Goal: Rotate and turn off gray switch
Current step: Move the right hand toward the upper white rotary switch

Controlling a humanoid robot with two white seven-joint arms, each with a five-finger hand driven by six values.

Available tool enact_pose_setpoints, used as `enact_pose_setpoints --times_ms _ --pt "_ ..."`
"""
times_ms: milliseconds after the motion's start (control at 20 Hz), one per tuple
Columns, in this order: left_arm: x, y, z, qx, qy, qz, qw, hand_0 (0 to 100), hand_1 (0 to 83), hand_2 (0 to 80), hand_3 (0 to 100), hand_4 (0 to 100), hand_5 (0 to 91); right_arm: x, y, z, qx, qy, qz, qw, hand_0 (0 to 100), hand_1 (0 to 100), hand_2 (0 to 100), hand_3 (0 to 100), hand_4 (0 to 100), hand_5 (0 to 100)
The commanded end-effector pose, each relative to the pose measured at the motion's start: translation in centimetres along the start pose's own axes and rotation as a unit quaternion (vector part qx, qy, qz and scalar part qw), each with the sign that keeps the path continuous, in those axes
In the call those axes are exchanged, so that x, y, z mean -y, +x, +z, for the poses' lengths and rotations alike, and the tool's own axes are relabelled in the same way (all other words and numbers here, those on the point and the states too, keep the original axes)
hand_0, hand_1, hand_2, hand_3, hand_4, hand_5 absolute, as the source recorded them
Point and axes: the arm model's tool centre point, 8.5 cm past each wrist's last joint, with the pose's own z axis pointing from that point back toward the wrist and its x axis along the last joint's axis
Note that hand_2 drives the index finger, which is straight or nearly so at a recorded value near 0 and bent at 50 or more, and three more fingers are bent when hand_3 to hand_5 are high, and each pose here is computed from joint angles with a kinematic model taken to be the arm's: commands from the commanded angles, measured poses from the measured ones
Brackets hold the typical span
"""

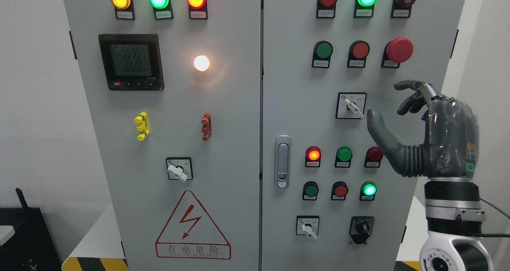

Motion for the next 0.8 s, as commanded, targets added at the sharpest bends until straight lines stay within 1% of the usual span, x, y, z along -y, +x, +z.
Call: enact_pose_setpoints --times_ms 0,300,450,750 --pt "0.0 -0.5 0.1 -0.007 0.001 -0.001 1.0 12 38.9 0.0 0 0 0.0 -2.0 0.8 0.2 -0.005 0.031 -0.01 0.999 8 26 53 84 88 100" --pt "0.0 -0.5 0.1 -0.007 0.001 -0.001 1.0 12 38.9 0.0 0 0 0.0 -3.2 1.2 -0.1 -0.033 0.047 -0.015 0.998 5 28 54 86 91 100" --pt "0.0 -0.5 0.1 -0.007 0.0 -0.001 1.0 12 38.9 0.0 0 0 0.0 -3.1 0.9 -0.7 -0.056 0.045 -0.011 0.997 4 32 54 86 91 100" --pt "0.0 -0.5 0.1 -0.007 0.001 -0.001 1.0 12 38.9 0.0 0 0 0.0 -3.2 1.0 -1.3 -0.057 0.046 -0.005 0.997 1 36 54 86 91 100"
